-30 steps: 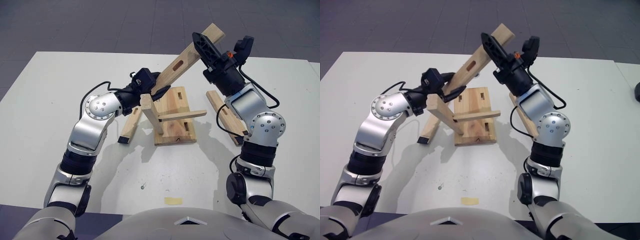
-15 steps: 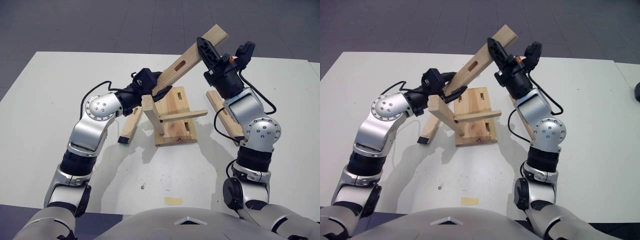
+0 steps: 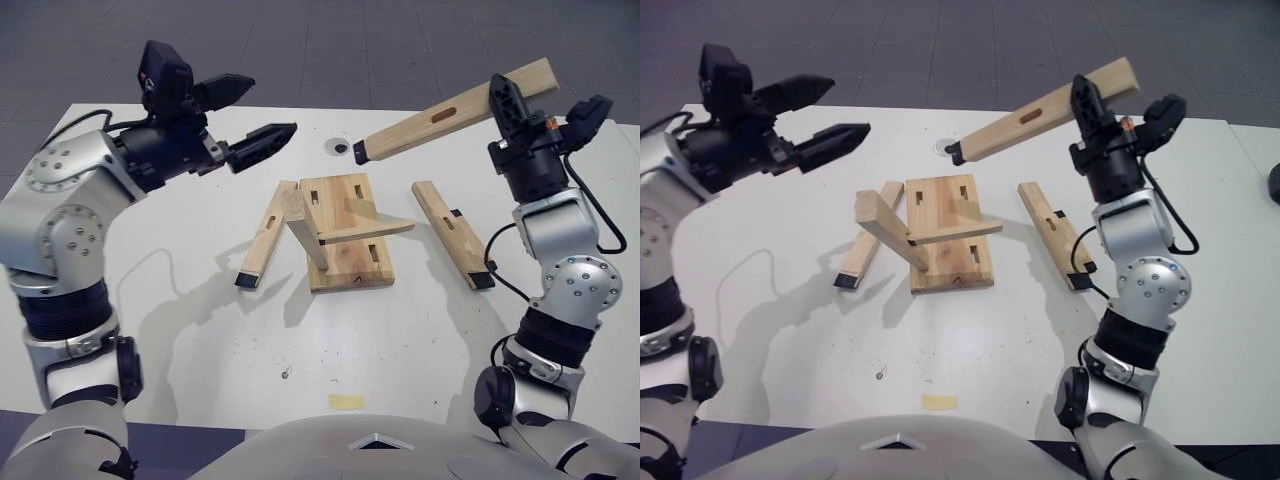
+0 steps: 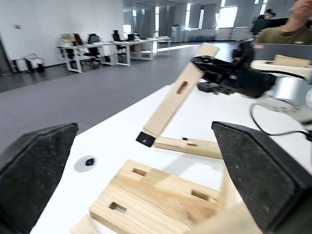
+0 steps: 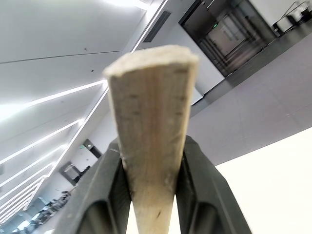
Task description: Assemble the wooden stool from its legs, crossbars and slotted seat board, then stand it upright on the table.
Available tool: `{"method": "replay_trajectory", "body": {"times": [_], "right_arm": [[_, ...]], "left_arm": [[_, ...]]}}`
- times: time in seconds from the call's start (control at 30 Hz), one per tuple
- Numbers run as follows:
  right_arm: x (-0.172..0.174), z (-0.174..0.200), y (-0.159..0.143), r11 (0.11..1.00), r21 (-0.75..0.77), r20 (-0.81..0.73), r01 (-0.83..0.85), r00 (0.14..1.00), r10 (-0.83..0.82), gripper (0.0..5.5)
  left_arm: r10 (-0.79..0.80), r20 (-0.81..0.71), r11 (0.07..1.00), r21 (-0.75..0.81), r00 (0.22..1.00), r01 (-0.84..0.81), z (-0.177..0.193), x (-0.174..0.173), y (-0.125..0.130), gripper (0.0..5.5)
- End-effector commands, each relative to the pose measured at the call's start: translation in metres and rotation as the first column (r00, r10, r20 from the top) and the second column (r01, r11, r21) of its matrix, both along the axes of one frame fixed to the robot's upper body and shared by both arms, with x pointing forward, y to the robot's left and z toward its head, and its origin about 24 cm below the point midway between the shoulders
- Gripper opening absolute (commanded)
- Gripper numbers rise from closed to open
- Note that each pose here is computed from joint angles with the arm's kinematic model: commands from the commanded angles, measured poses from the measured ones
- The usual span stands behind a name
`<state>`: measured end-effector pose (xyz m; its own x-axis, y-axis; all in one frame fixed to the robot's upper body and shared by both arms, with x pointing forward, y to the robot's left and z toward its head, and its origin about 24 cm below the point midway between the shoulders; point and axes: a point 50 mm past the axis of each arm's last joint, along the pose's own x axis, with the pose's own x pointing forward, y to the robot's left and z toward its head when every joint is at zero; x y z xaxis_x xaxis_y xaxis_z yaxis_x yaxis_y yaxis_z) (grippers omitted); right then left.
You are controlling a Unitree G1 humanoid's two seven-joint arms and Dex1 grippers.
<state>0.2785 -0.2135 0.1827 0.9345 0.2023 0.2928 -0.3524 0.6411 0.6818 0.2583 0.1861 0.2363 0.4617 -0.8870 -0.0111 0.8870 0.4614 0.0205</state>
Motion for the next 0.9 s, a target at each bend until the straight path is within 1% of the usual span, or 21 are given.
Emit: {"method": "replay_trajectory", "body": {"times": [0.03,0.07,0.17,0.27,0.4,0.47,0.57,0.63,0.73,0.9], "right_arm": [[-0.008,-0.001,-0.007,0.998,-0.064,-0.001,0.021,1.0,-0.021,1.01],[-0.008,-0.002,-0.006,0.997,-0.069,-0.005,0.019,1.0,-0.019,1.01],[-0.009,-0.005,-0.005,0.997,-0.07,-0.015,0.016,1.0,-0.017,1.01],[-0.006,-0.008,-0.002,0.998,-0.062,-0.032,0.014,0.999,-0.016,1.01],[-0.004,-0.01,0.001,0.998,-0.062,-0.044,0.011,0.999,-0.013,1.01],[-0.006,-0.013,0.0,0.997,-0.08,-0.058,0.018,0.998,-0.023,1.01],[-0.011,-0.015,-0.004,0.984,-0.173,-0.064,0.037,0.997,-0.048,1.01],[-0.017,-0.017,-0.006,0.951,-0.304,-0.06,0.055,0.995,-0.077,1.01],[-0.026,-0.015,-0.003,0.87,-0.485,-0.016,0.09,0.994,-0.112,1.01],[-0.031,-0.005,0.009,0.752,-0.647,0.074,0.125,0.992,-0.101,1.01]], "left_arm": [[-0.181,-0.089,0.981,0.056,0.979,0.187,-0.008,-0.021,-0.01,5.4],[-0.207,-0.108,0.974,0.076,0.972,0.215,-0.014,-0.024,-0.012,5.4],[-0.265,-0.162,0.954,0.102,0.951,0.283,-0.028,-0.03,-0.017,4.9],[-0.226,-0.169,0.957,0.145,0.959,0.251,-0.041,-0.023,-0.019,4.38],[-0.246,-0.142,0.953,0.144,0.959,0.266,-0.039,-0.022,-0.027,3.6],[-0.251,-0.131,0.953,0.138,0.959,0.268,-0.037,-0.021,-0.029,3.33],[-0.255,-0.142,0.956,0.114,0.957,0.271,-0.039,-0.02,-0.031,2.87],[-0.244,-0.152,0.959,0.111,0.958,0.261,-0.045,-0.018,-0.035,2.47],[-0.171,-0.138,0.977,0.104,0.975,0.186,-0.057,-0.014,-0.048,2.34],[-0.098,-0.109,0.991,0.077,0.989,0.107,-0.067,-0.018,-0.068,2.25]]}}
